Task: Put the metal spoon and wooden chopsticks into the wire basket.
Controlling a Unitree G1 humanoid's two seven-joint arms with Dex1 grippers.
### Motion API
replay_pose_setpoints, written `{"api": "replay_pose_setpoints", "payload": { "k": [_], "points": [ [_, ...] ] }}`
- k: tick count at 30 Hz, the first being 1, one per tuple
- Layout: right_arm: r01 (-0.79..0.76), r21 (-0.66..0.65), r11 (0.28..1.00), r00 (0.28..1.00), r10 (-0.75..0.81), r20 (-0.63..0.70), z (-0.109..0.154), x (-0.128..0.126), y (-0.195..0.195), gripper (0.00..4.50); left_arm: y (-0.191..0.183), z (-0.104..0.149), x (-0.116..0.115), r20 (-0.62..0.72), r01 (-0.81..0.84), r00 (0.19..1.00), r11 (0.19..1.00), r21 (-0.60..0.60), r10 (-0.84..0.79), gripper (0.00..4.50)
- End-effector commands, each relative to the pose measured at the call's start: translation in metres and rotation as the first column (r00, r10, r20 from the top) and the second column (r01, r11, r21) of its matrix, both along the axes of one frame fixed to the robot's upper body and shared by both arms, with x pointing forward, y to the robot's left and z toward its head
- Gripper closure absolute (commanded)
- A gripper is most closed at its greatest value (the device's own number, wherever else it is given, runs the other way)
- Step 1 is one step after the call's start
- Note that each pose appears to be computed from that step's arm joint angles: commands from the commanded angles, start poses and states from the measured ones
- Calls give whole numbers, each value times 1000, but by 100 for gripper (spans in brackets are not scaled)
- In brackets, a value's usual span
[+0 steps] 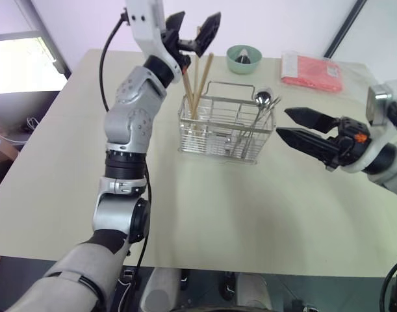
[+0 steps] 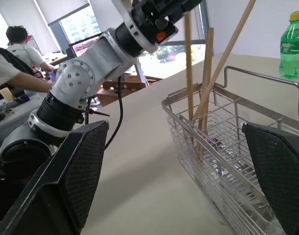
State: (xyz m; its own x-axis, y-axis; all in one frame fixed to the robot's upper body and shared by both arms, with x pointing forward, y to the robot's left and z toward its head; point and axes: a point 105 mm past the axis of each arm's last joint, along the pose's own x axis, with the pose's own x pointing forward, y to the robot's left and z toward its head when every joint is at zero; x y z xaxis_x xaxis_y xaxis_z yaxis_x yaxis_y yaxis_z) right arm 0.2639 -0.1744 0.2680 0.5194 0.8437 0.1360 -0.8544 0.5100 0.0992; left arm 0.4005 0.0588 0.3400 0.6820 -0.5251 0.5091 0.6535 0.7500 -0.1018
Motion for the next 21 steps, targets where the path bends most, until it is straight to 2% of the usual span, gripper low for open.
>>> {"api": "replay_pose_setpoints", "payload": {
  "k": [1,3,6,7,9,11,13,18,21],
  "points": [
    [2,-13,1000,999,-2,52,12,-2,-2,0,8,19,-14,49,13,999,1000,-11,-13,4],
    [11,-27,1000,999,-10,52,10,-1,-4,0,14,20,-15,53,-3,999,1000,19,2,4],
    [38,-74,997,998,-35,49,4,3,-16,0,43,24,-18,38,-3,999,989,145,-2,4],
    [48,-93,995,998,-44,50,3,5,-20,0,51,22,-22,31,20,999,974,225,-28,4],
    [62,-129,990,997,-56,48,-1,8,-28,0,65,14,-32,64,24,997,920,391,-53,4],
    [73,-166,983,997,-67,42,-7,11,-37,0,85,-6,-42,17,63,996,830,554,-86,4],
    [76,-203,976,997,-69,41,-11,12,-44,0,110,-23,-48,-38,75,997,752,655,-66,4],
    [68,-272,960,998,-62,30,-21,16,-57,0,147,-49,-69,-152,147,987,629,763,-45,4],
    [56,-277,959,998,-52,21,-24,17,-59,0,153,-59,-80,-193,187,980,597,780,-55,4]
  ]
}}
